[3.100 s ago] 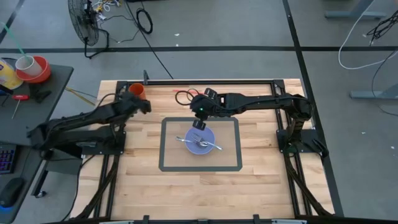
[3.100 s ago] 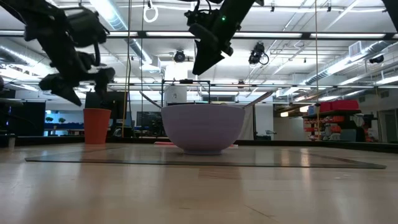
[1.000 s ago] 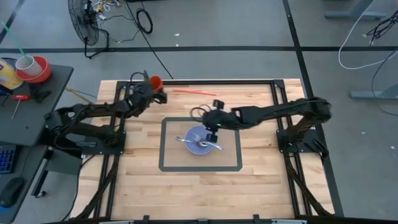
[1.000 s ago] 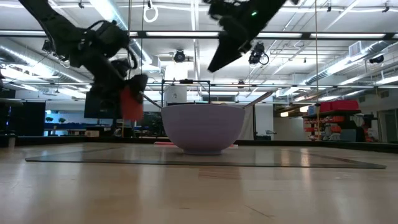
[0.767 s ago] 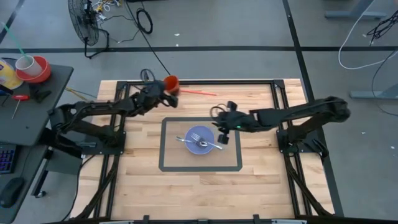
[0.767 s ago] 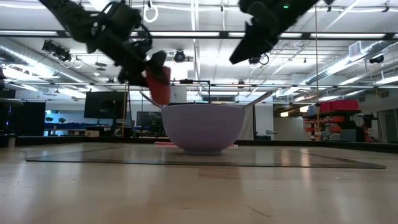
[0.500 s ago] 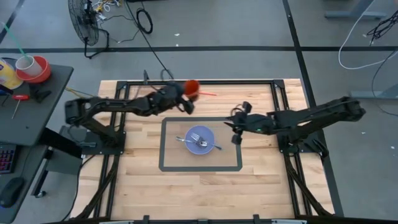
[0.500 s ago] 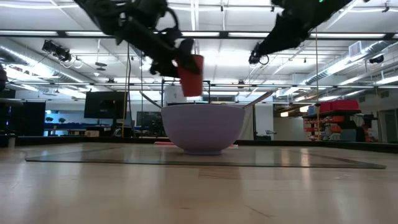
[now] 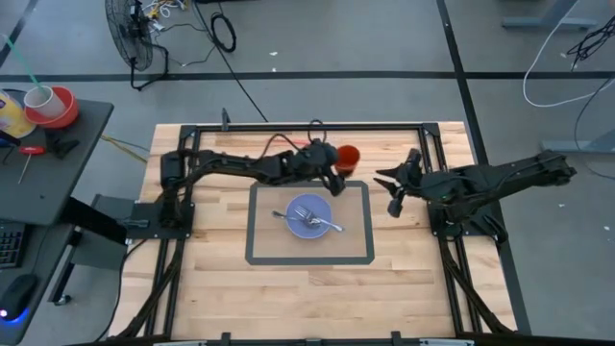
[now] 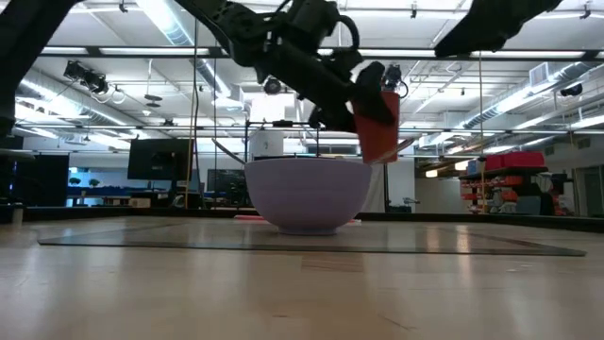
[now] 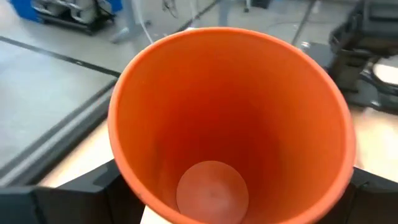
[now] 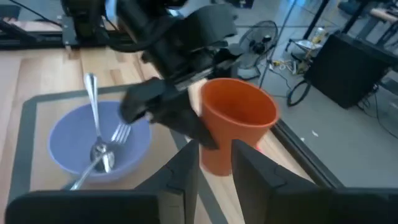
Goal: Pick & Place Utensil
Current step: Put the orange cup on the brown mat to the top right of the violet bowl
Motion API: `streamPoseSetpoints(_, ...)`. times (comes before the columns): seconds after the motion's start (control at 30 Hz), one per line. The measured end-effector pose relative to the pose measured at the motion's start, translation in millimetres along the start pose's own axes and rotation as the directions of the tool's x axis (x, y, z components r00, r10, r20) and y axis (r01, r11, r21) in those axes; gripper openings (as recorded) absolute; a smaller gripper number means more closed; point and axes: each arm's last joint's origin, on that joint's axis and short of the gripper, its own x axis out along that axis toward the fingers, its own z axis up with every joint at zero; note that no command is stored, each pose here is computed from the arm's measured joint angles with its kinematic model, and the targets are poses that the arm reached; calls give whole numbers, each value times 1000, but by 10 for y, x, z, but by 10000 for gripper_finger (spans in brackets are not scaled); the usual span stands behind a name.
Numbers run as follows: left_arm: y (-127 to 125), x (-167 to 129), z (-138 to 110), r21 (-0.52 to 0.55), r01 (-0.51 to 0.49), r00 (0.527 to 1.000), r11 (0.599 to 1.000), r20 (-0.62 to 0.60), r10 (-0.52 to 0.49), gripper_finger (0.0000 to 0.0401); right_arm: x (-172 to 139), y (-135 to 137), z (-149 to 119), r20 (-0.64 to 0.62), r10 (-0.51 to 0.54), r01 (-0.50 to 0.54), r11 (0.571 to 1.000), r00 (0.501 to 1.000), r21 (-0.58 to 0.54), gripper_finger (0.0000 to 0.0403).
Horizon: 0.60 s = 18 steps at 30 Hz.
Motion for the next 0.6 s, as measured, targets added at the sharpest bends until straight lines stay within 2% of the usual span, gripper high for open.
streamPoseSetpoints(0.33,-258,407,-189,6,122,992,993,-35,-122,323,-215,-185,1,62,-61,57,997,996,58,98)
streamPoseSetpoints(0.6,-343,581,-362,15,136,988,991,-73,-134,323,-204,-179,4,62,-68,64,996,996,62,98)
